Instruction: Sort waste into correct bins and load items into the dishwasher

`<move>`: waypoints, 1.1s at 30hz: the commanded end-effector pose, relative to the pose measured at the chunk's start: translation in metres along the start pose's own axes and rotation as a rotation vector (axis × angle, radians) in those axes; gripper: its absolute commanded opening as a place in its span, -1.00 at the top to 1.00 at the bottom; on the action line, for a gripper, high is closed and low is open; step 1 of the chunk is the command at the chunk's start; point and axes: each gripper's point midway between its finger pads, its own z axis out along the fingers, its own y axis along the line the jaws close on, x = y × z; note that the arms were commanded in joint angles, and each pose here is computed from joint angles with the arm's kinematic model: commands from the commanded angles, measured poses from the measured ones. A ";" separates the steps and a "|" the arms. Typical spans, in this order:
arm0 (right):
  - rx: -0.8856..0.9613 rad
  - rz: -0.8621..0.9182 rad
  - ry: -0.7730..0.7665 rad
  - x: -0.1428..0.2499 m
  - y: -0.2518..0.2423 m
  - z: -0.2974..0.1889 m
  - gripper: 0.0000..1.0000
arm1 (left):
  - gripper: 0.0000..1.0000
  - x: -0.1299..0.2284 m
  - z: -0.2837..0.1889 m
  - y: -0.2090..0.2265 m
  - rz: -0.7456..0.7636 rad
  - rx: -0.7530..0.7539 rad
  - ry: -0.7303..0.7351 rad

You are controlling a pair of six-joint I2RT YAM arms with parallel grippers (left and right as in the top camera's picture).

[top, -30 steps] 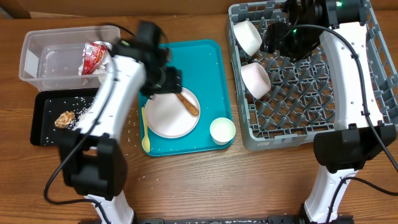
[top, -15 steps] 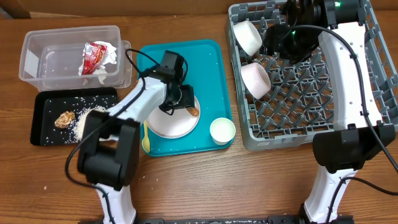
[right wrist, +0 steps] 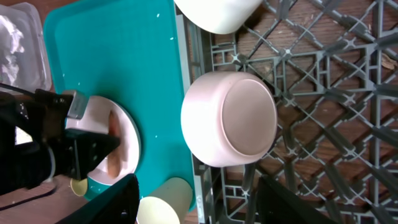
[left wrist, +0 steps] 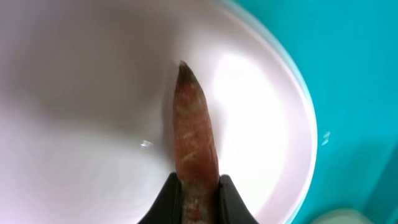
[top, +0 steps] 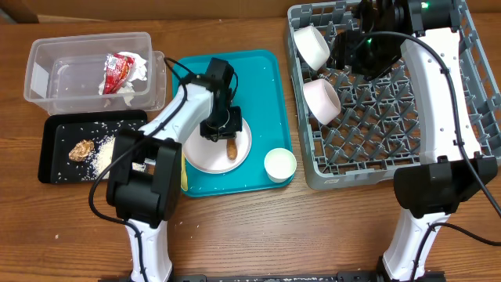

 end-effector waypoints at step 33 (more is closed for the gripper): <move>-0.017 -0.280 0.024 0.048 0.132 0.076 -0.39 | 0.91 0.053 -0.072 0.289 -0.682 -0.317 -0.295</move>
